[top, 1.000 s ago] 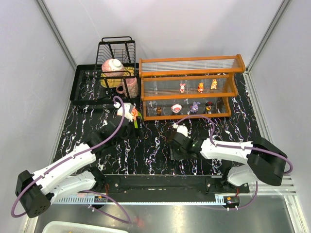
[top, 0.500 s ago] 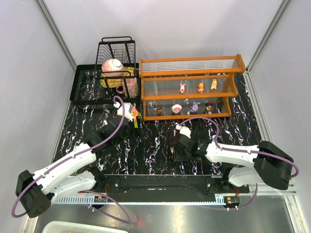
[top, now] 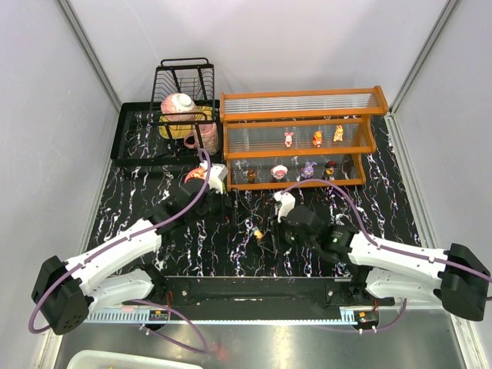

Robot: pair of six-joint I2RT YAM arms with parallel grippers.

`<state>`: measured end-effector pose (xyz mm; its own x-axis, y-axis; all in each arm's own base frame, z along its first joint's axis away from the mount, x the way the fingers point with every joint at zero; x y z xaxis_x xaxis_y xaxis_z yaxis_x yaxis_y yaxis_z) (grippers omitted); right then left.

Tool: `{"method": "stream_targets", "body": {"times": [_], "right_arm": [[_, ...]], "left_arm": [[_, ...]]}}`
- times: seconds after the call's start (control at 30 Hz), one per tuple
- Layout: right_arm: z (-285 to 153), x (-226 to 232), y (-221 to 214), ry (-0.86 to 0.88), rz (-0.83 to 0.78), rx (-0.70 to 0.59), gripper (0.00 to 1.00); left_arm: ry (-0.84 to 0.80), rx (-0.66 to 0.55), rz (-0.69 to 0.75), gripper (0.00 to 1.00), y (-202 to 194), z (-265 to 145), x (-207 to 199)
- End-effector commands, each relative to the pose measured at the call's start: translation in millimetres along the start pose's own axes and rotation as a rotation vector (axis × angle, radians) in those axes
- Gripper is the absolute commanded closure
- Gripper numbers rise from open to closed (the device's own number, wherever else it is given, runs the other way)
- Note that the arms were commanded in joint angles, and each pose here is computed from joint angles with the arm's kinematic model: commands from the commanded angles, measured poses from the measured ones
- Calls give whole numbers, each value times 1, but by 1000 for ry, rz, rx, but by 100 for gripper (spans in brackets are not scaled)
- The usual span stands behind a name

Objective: Place and organize the plastic toys onto the shelf

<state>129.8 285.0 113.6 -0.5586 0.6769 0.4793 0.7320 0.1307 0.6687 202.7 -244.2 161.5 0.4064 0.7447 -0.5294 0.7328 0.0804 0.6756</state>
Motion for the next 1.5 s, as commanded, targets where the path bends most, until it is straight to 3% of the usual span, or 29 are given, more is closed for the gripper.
{"method": "stream_targets", "body": {"times": [0.0,0.63,1.0,1.37,1.43,1.47], "right_arm": [[-10,23,27,110,-71,-105,100],[-24,37,78,121,-71,-319,100],[-28,42,86,132,-88,-345,100],[-30,43,87,137,-105,-344,100],[-30,43,86,137,-103,-341,100],[-30,43,87,138,-103,-343,100]], "left_arm": [[-172,9,34,11,5,-1,-31],[-328,-1,-95,24,4,1,-55],[-415,2,-101,49,10,-8,-74],[-432,9,-93,61,9,-10,-76],[-435,8,-95,67,9,-11,-77],[-436,7,-95,79,9,-11,-77]]}}
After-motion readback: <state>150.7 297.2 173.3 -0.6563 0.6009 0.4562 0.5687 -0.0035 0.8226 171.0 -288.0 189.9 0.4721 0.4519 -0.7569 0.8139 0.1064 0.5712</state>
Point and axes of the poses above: each gripper's point midway between its finger pads, its own z axis out along the fingers, its own x axis along the line the jaws close on, y = z × x, the point moved 1 cm from there along -z, back along the fingers, and after that the axes turned 2 degrees about -z, right-handed, at the moved point
